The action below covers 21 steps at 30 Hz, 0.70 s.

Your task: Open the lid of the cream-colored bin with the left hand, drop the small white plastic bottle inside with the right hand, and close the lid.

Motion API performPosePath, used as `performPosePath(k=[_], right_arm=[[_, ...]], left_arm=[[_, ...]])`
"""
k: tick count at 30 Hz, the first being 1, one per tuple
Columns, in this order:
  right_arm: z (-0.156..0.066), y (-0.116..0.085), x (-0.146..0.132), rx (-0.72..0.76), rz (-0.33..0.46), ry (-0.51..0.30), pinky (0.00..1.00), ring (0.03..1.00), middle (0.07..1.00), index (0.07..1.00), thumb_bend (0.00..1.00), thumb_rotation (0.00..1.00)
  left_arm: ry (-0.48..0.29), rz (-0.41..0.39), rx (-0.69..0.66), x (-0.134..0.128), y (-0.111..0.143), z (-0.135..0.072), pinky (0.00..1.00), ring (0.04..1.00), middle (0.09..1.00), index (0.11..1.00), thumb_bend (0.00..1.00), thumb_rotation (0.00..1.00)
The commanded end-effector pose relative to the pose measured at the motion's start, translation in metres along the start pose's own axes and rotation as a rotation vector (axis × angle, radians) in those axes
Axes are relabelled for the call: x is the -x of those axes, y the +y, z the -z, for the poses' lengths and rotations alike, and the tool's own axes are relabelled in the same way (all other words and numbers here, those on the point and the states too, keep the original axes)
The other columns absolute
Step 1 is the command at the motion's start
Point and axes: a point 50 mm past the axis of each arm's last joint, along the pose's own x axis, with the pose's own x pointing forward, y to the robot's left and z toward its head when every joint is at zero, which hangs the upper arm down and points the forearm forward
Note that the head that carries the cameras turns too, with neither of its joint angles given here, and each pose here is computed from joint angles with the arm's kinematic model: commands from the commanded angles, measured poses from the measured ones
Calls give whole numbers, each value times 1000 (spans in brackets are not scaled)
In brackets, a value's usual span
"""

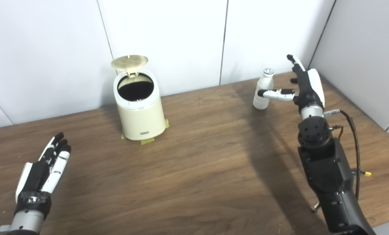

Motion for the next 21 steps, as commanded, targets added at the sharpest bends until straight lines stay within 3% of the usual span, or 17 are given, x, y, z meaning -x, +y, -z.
performPosePath(k=[1,5,15,21], right_arm=[[-27,-17,-20,2,57,-93,798,919,942,915,903,180],[-27,-17,-35,23,63,-74,832,919,931,901,917,188],[-24,-15,-62,69,57,-47,688,831,874,866,946,162],[-20,-13,-71,95,40,-38,709,833,862,854,947,123]], left_arm=[[-61,-7,-31,-3,6,-18,999,972,959,1000,378,695],[-64,-3,-26,-1,5,-20,1000,976,964,1000,363,679],[-59,0,-19,2,1,-25,996,975,963,1000,329,661],[-72,8,-21,1,0,-28,1000,982,972,1000,301,649]])
